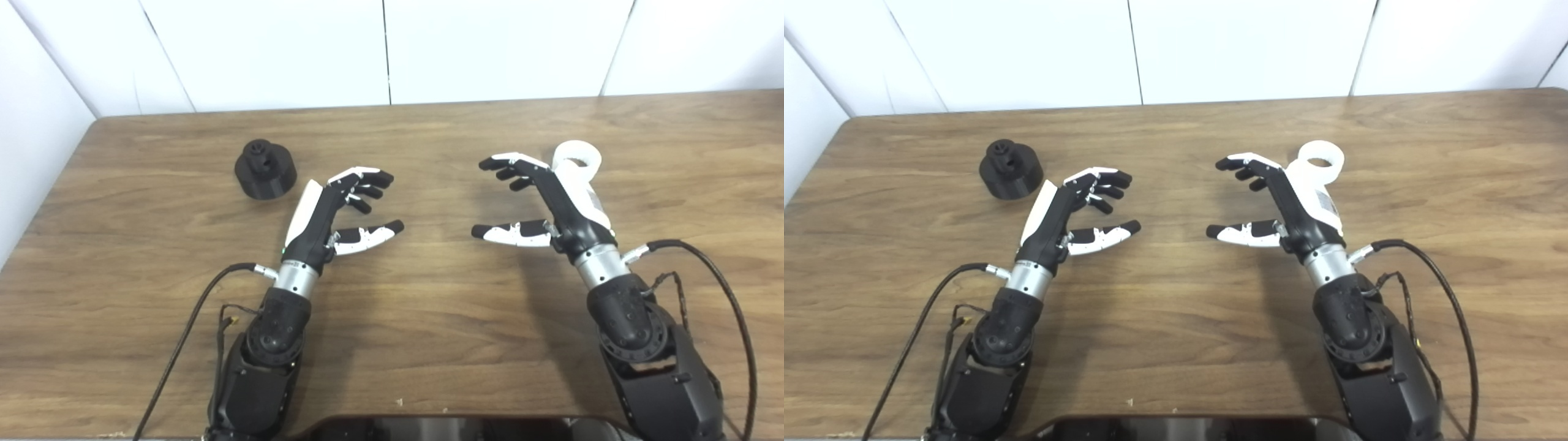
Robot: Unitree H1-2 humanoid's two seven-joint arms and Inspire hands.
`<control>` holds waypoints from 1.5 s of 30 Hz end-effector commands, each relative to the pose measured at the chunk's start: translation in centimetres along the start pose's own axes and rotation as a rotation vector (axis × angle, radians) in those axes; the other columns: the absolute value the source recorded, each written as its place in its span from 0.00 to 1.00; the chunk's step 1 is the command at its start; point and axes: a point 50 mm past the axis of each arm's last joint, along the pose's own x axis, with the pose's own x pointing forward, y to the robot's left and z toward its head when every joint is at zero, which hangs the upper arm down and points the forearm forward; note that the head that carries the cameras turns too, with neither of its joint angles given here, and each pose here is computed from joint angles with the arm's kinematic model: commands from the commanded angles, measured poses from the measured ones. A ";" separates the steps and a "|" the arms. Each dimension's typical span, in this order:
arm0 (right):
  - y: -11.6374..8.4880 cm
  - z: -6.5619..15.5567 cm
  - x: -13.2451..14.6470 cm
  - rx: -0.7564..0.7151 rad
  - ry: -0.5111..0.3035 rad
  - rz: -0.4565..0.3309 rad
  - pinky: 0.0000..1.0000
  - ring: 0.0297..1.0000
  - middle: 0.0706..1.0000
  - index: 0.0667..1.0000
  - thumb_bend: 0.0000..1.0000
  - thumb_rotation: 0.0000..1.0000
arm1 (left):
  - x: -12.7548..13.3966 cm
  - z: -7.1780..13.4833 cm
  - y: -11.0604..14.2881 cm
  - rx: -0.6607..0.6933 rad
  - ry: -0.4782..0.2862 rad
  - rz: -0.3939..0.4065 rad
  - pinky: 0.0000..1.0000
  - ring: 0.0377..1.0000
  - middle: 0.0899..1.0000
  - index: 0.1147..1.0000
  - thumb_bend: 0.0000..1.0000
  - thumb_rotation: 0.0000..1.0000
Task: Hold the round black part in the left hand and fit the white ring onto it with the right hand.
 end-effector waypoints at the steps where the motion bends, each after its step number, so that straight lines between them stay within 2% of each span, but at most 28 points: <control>1: -1.0 1.7 1.2 0.004 -0.095 -0.049 0.67 0.74 0.76 0.71 0.75 0.17 | 1.5 1.7 1.0 0.019 -0.074 0.033 0.57 0.67 0.68 0.62 0.65 0.10; 18: -0.7 1.7 1.2 0.011 -0.106 -0.050 0.64 0.73 0.76 0.71 0.75 0.17 | 1.4 1.7 0.9 0.014 -0.079 0.033 0.57 0.66 0.68 0.61 0.65 0.08; 23: -1.5 0.9 0.8 -0.013 -0.096 -0.051 0.63 0.73 0.75 0.71 0.75 0.19 | 1.6 1.8 -0.4 -0.019 -0.084 0.025 0.58 0.68 0.70 0.62 0.65 0.06; 25: -1.8 0.5 0.6 -0.014 -0.096 -0.052 0.64 0.73 0.75 0.71 0.75 0.18 | 1.7 1.9 -0.9 -0.020 -0.085 0.022 0.58 0.68 0.69 0.62 0.65 0.08; 30: -2.2 -0.4 0.3 0.007 -0.110 -0.057 0.60 0.71 0.75 0.71 0.75 0.12 | 2.0 2.0 -1.6 0.005 -0.094 0.014 0.59 0.68 0.69 0.62 0.64 0.08; 33: -2.2 -0.6 0.3 0.014 -0.109 -0.061 0.60 0.70 0.75 0.71 0.76 0.11 | 2.0 2.0 -1.5 0.015 -0.097 0.015 0.59 0.69 0.69 0.62 0.64 0.06; 42: -2.3 -0.5 0.5 -0.017 -0.122 -0.063 0.59 0.69 0.74 0.71 0.75 0.14 | 2.1 1.9 -1.2 0.005 -0.092 0.021 0.60 0.68 0.69 0.63 0.67 0.12; 45: -2.3 -0.6 0.5 -0.015 -0.117 -0.062 0.59 0.69 0.74 0.71 0.75 0.14 | 2.1 2.0 -0.8 0.054 -0.107 0.033 0.61 0.68 0.69 0.63 0.66 0.11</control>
